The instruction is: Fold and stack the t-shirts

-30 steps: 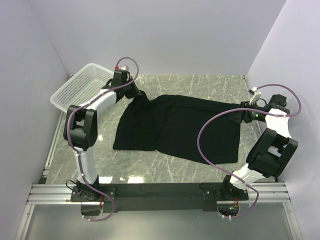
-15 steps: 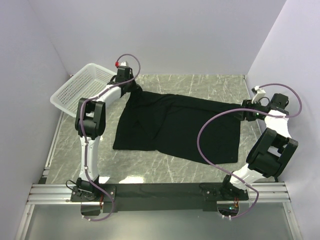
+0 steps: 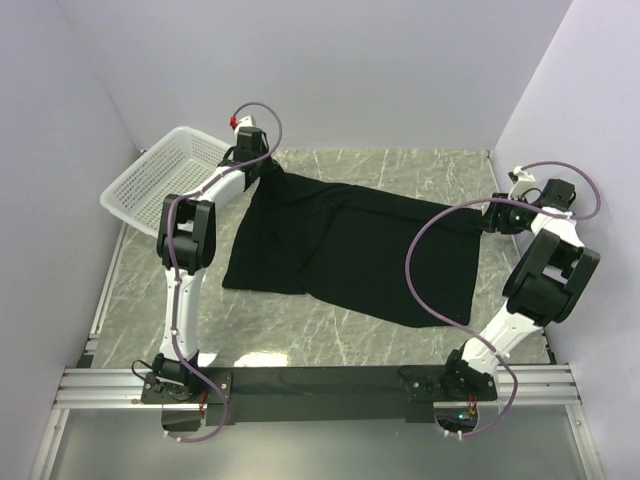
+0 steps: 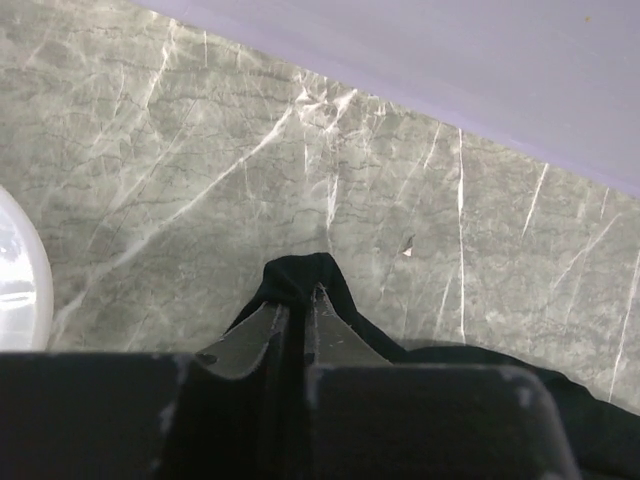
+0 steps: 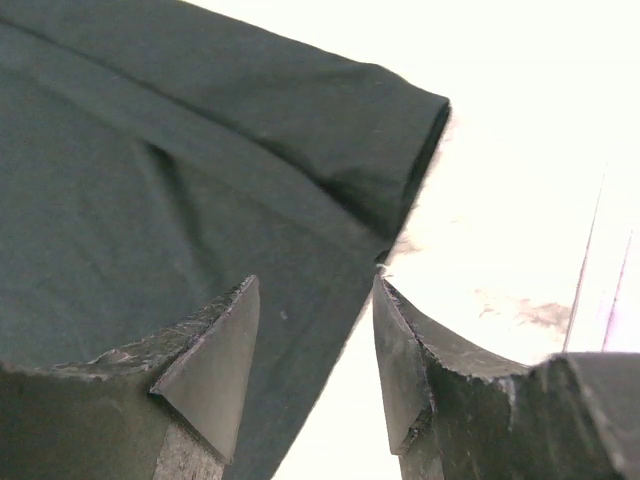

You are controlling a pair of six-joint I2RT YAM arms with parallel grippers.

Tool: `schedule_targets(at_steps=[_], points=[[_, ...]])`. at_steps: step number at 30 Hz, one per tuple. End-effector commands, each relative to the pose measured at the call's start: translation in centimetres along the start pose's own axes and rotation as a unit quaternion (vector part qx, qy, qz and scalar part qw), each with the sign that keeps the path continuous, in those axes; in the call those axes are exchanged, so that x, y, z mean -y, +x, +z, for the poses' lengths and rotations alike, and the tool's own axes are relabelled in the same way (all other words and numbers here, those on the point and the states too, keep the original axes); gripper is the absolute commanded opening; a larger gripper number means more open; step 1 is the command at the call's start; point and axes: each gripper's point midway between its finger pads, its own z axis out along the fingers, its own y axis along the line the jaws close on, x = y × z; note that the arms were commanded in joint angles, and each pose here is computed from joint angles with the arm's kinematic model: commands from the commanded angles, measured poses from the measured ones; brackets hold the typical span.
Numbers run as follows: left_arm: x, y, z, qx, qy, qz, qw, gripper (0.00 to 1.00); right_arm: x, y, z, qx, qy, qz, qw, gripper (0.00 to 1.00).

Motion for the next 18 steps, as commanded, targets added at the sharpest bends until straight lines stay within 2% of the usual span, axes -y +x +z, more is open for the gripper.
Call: schedule_targets(at_steps=[1, 3, 6, 10, 13, 18], points=[[1.0, -3.6, 0.3, 0.051, 0.017, 0.005, 0.999, 0.11, 1.3, -1.8, 0.0, 0.000, 0.020, 0.005, 1.000, 0.56], [0.8, -3.6, 0.4, 0.050, 0.017, 0.003, 0.999, 0.16, 1.7, -1.5, 0.6, -0.008, 0.029, 0.040, 0.999, 0.56], [0.8, -3.8, 0.5, 0.046, 0.031, -0.003, 0.998, 0.32, 3.0, -1.9, 1.2, -0.008, 0.064, 0.082, 0.995, 0.56], [1.9, -4.5, -0.2, 0.051, 0.066, 0.002, 0.996, 0.46, 4.0, -3.2, 2.4, -0.004, 0.093, 0.100, 0.991, 0.57], [2.9, -4.6, -1.1, 0.039, 0.097, 0.007, 0.994, 0.52, 4.1, -4.0, 3.7, -0.002, 0.105, 0.091, 0.990, 0.57], [2.6, -3.8, -2.3, 0.008, 0.087, 0.013, 0.996, 0.52, 6.0, -4.2, 5.4, -0.003, 0.156, 0.116, 0.981, 0.57]])
